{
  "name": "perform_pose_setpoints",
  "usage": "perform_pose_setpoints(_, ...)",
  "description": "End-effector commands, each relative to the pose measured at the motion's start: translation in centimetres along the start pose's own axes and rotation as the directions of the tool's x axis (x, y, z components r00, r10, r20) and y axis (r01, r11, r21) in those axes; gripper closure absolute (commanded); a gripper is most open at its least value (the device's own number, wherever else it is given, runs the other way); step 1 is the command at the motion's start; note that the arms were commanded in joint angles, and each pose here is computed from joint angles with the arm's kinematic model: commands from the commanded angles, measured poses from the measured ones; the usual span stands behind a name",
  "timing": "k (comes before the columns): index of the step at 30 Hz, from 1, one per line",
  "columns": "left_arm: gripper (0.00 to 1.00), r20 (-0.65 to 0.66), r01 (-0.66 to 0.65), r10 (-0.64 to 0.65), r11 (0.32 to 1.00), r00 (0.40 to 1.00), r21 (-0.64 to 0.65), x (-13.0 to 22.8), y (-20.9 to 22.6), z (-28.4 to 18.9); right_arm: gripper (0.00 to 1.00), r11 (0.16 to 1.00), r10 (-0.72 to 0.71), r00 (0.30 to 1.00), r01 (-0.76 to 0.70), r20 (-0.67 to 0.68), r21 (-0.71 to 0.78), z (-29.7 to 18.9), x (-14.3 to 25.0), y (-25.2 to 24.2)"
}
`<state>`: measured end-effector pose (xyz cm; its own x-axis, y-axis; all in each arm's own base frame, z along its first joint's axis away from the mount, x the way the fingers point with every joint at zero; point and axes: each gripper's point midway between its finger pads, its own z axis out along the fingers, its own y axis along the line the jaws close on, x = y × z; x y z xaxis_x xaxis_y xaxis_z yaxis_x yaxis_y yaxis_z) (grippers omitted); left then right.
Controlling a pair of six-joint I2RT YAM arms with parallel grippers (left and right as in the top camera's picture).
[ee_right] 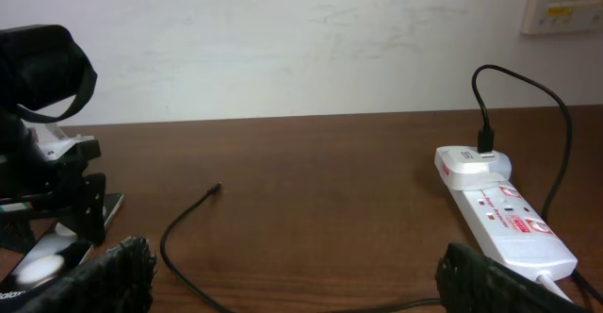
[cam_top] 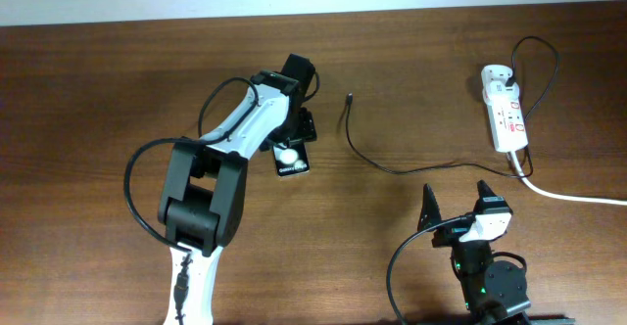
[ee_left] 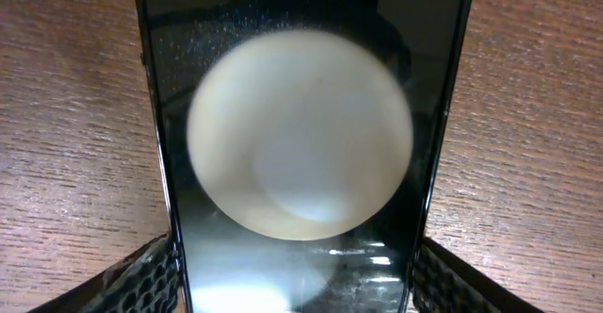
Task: Plug charger to phone and switch on socket
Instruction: 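Lift the phone with the left gripper and carry it to table center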
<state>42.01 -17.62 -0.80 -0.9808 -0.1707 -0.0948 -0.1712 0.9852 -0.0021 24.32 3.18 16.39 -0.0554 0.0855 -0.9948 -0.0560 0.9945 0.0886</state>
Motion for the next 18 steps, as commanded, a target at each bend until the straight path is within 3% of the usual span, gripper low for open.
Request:
perform_pose_setpoints(1, 0.31, -0.193, -0.002, -0.019, 0.994, 0.981, -0.108, 4.9, 3.0, 7.8, 0.01, 1.0, 0.0, 1.0, 0.001, -0.001, 0.016, 0.0, 0.2, -0.3)
perform_pose_setpoints(7, 0.46, -0.187, -0.002, -0.018, 0.995, 0.982, -0.104, 4.0, 2.6, 6.5, 0.01, 1.0, 0.0, 1.0, 0.001, -0.001, 0.016, 0.0, 0.2, -0.3)
perform_pose_setpoints(11, 0.6, -0.178, 0.0, -0.016, 0.996, 0.984, -0.087, 1.6, 1.1, 1.6, 0.01, 1.0, 0.0, 1.0, 0.0, -0.001, 0.016, 0.0, 0.2, -0.3)
perform_pose_setpoints(14, 0.66, -0.214, -0.05, 0.054, 0.998, 0.975, 0.026, 1.2, -1.0, -1.6, 0.01, 1.0, 0.0, 1.0, 0.0, -0.001, 0.016, 0.0, 0.2, -0.3)
perform_pose_setpoints(15, 0.73, -0.219, -0.047, 0.054, 0.998, 0.974, 0.035, 1.0, -1.2, -3.2, 0.01, 1.0, 0.0, 1.0, 0.0, -0.001, 0.016, 0.0, 0.2, -0.3)
perform_pose_setpoints(18, 0.79, -0.229, -0.082, 0.088, 0.996, 0.969, 0.037, 1.0, -1.1, -5.7, 0.01, 1.0, 0.0, 1.0, 0.001, -0.001, 0.016, 0.0, 0.2, -0.3)
